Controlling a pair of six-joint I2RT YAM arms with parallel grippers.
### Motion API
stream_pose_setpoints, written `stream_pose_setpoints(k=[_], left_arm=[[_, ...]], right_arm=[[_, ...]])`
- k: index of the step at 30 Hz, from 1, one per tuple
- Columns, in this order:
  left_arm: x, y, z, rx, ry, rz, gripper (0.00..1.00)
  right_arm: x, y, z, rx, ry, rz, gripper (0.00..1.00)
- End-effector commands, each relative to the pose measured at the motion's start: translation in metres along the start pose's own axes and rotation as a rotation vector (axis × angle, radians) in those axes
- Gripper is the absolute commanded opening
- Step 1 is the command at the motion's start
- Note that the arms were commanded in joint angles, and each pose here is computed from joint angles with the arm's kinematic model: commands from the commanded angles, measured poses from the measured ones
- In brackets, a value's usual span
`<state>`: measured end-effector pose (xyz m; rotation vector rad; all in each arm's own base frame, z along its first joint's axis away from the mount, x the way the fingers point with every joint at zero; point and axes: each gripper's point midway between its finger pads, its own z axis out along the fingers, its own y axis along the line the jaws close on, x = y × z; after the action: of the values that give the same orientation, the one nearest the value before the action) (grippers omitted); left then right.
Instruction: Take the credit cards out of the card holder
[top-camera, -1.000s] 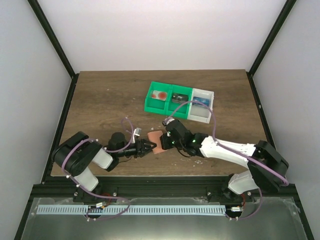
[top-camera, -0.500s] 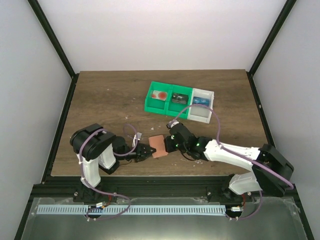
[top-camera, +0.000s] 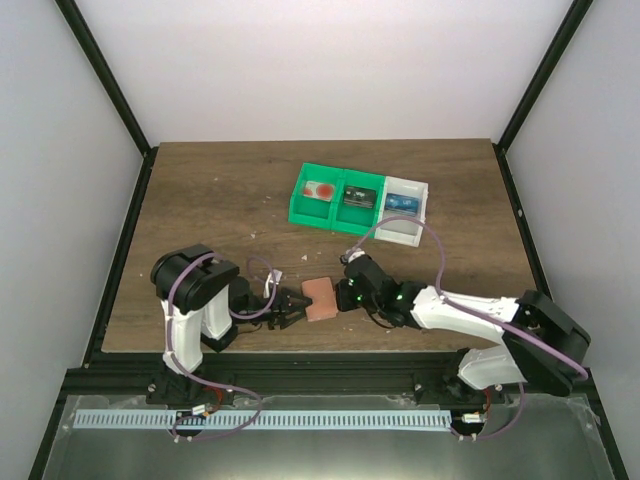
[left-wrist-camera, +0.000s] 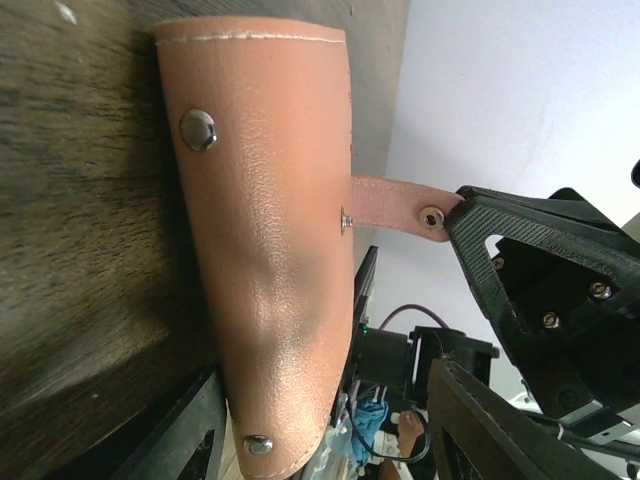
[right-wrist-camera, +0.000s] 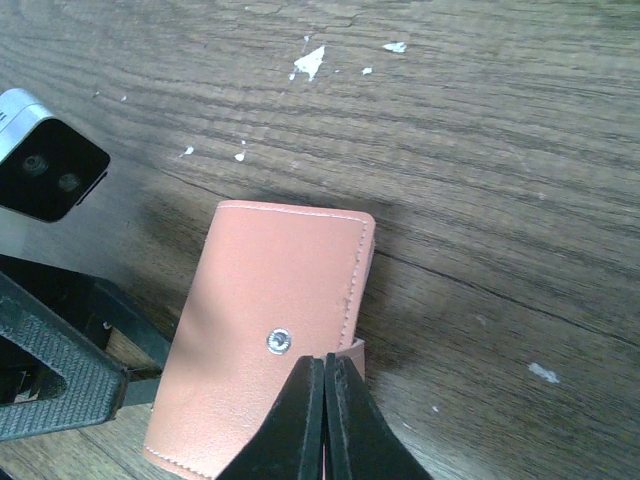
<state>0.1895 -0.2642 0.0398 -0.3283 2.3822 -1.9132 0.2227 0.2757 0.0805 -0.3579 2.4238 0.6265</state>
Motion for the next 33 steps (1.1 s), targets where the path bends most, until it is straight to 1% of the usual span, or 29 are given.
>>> stream_pose_setpoints(k=[1, 6, 8, 10, 13, 14, 15, 17, 19, 23, 27, 33], left_arm=[[-0.001, -0.005, -0.006, 0.022, -0.042, 0.031, 0.58], [-0.004, -0.014, -0.008, 0.01, -0.062, 0.077, 0.58], [-0.005, -0.013, -0.008, -0.022, -0.072, 0.112, 0.58], [-0.009, -0.002, -0.008, -0.11, -0.089, 0.124, 0.59], [-0.019, 0.007, -0.008, -0.266, -0.126, 0.207, 0.63], [-0.028, -0.002, -0.006, -0.305, -0.159, 0.266, 0.64], [-0.031, 0.002, -0.009, -0.383, -0.174, 0.302, 0.65], [-0.04, -0.012, -0.012, -0.449, -0.219, 0.395, 0.67], [-0.043, -0.024, -0.017, -0.454, -0.252, 0.441, 0.68], [-0.04, -0.029, -0.02, -0.432, -0.261, 0.448, 0.69], [-0.03, -0.028, -0.015, -0.411, -0.193, 0.472, 0.69], [-0.027, -0.025, -0.019, -0.445, -0.172, 0.491, 0.66]], right_arm=[[-0.017, -0.001, -0.012, 0.009, -0.085, 0.025, 0.0], [-0.027, -0.001, -0.022, 0.017, -0.116, 0.026, 0.0], [-0.031, -0.002, -0.027, 0.023, -0.133, 0.039, 0.01], [-0.035, 0.0, -0.033, 0.013, -0.151, 0.049, 0.0], [-0.042, 0.01, -0.042, -0.035, -0.167, 0.062, 0.0], [-0.043, 0.014, -0.044, -0.061, -0.169, 0.067, 0.0], [-0.043, 0.019, -0.046, -0.087, -0.167, 0.074, 0.0], [-0.044, 0.029, -0.049, -0.145, -0.164, 0.094, 0.0], [-0.041, 0.038, -0.05, -0.212, -0.158, 0.104, 0.01], [-0.038, 0.045, -0.05, -0.278, -0.166, 0.135, 0.0], [-0.035, 0.041, -0.047, -0.25, -0.151, 0.137, 0.0], [-0.021, 0.007, -0.047, -0.113, -0.154, 0.135, 0.0]])
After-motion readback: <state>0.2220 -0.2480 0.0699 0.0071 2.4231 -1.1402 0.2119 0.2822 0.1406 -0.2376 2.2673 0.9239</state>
